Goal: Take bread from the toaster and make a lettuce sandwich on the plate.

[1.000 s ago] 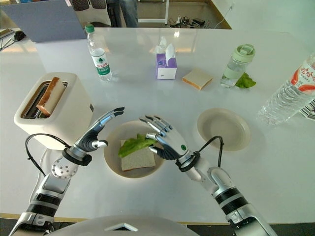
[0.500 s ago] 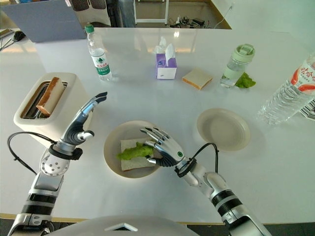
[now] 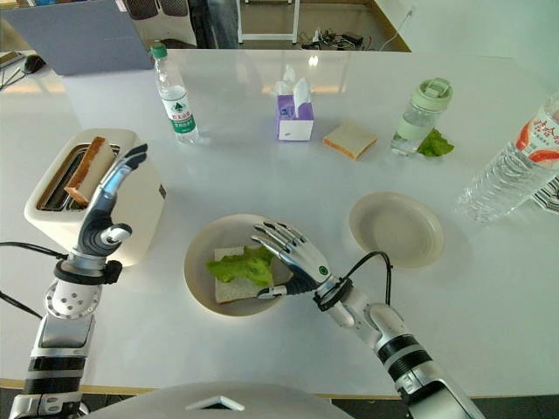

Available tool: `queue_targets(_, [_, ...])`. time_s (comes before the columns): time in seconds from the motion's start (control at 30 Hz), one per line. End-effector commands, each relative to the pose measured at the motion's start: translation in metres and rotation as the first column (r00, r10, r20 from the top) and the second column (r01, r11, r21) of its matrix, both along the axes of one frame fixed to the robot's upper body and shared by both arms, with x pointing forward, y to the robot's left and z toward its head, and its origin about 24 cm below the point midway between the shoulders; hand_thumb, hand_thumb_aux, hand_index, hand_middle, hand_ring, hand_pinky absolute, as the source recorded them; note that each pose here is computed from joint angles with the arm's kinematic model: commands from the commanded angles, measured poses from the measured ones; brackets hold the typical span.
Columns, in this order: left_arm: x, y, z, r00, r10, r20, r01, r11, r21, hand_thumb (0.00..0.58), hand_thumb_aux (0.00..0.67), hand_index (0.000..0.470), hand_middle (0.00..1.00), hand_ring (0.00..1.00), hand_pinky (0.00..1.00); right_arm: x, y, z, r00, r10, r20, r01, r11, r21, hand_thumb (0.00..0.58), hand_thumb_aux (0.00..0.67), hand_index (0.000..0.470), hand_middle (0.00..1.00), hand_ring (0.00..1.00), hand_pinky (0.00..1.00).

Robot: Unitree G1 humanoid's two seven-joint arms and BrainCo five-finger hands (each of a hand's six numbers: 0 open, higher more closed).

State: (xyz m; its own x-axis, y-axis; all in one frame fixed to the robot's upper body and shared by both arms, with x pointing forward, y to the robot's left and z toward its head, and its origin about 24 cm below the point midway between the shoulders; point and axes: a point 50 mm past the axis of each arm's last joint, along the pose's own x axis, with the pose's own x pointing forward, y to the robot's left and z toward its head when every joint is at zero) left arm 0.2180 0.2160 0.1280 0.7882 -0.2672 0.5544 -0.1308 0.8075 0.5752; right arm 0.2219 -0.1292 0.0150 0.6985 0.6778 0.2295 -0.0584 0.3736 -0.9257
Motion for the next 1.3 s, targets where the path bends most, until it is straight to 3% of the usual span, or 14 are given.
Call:
queue_targets(0.03, [-0.002,0.005,0.004,0.998,0.053,0.022,-0.053,0.998,-0.018,0.0,0.0,0.0,0.0,0.0,0.0,0.006,-0.01,0.013,0.994,-0.08,0.077,0.076,0.996,0.056,0.0,0.0,0.0,0.0,0.0,0.0])
queue_targets(0.27, [-0.002,0.003,0.0,0.998,0.068,0.015,-0.068,0.997,-0.03,0.0,0.0,0.0,0.0,0.0,0.0,0.013,-0.014,0.012,0.984,-0.129,0.119,0.126,0.991,0.033,0.0,0.0,0.0,0.0,0.0,0.0])
queue_targets(0.37, [-0.003,0.031,0.017,0.942,0.314,0.117,-0.317,0.948,0.003,0.0,0.0,0.0,0.0,0.0,0.0,0.011,-0.015,0.021,0.979,-0.136,0.155,0.122,0.988,0.094,0.0,0.0,0.0,0.0,0.0,0.0])
queue_targets(0.47, [-0.008,0.068,0.017,0.815,0.562,0.144,-0.58,0.794,0.181,0.0,0.0,0.0,0.0,0.0,0.0,0.01,-0.019,0.023,0.974,-0.159,0.16,0.14,0.983,0.122,0.0,0.0,0.0,0.0,0.0,0.0])
queue_targets(0.53, [-0.008,0.082,0.005,0.758,0.642,0.12,-0.636,0.684,0.357,0.0,0.0,0.0,0.0,0.0,0.0,0.009,-0.021,0.02,0.976,-0.162,0.148,0.146,0.983,0.115,0.0,0.0,0.0,0.0,0.0,0.0])
queue_targets(0.7, [0.0,0.092,-0.018,0.695,0.719,0.031,-0.638,0.596,0.487,0.0,0.0,0.0,0.0,0.0,0.0,0.008,-0.019,0.017,0.978,-0.155,0.137,0.141,0.984,0.106,0.0,0.0,0.0,0.0,0.0,0.0])
queue_targets(1.0, [0.028,0.084,-0.025,0.734,0.664,-0.14,-0.482,0.655,0.582,0.0,0.0,0.0,0.0,0.0,0.0,0.008,-0.02,0.016,0.978,-0.158,0.133,0.145,0.984,0.102,0.0,0.0,0.0,0.0,0.0,0.0])
queue_targets(1.03, [0.031,0.084,-0.022,0.736,0.662,-0.141,-0.481,0.657,0.58,0.148,0.092,0.065,0.0,0.0,0.0,0.007,-0.02,0.016,0.979,-0.16,0.129,0.147,0.984,0.101,0.0,0.0,0.0,0.0,0.0,0.0])
queue_targets(1.07, [0.033,0.084,-0.02,0.737,0.661,-0.142,-0.479,0.659,0.58,0.36,0.257,0.181,0.0,0.0,0.0,0.006,-0.021,0.015,0.979,-0.164,0.125,0.151,0.983,0.101,0.0,0.0,0.0,0.0,0.0,0.0])
queue_targets(1.1, [0.035,0.084,-0.018,0.739,0.659,-0.142,-0.477,0.66,0.58,0.47,0.378,0.265,0.0,0.0,0.0,0.005,-0.022,0.014,0.979,-0.167,0.12,0.156,0.983,0.101,0.0,0.0,0.0,0.0,0.0,0.0])
queue_targets(1.13, [0.036,0.085,-0.016,0.739,0.658,-0.142,-0.476,0.66,0.582,0.575,0.61,0.428,0.02,0.02,0.02,0.004,-0.022,0.013,0.979,-0.169,0.115,0.158,0.982,0.101,0.0,0.0,0.0,0.0,0.0,0.0])
queue_targets(1.17, [0.036,0.085,-0.014,0.741,0.657,-0.142,-0.472,0.659,0.585,0.58,0.67,0.47,0.06,0.06,0.06,0.003,-0.023,0.012,0.979,-0.17,0.109,0.159,0.982,0.1,0.0,0.0,0.0,0.0,0.0,0.0])
queue_targets(1.23, [0.036,0.086,-0.013,0.746,0.65,-0.146,-0.455,0.657,0.601,0.58,0.67,0.47,0.13,0.13,0.13,0.001,-0.023,0.011,0.98,-0.171,0.1,0.161,0.982,0.098,0.0,0.0,0.0,0.0,0.0,0.0])
queue_targets(1.3, [0.035,0.083,-0.014,0.764,0.628,-0.148,-0.414,0.654,0.634,0.58,0.67,0.47,0.38,0.38,0.38,-0.001,-0.024,0.009,0.98,-0.175,0.091,0.166,0.981,0.099,0.0,0.0,0.0,0.0,0.0,0.0])
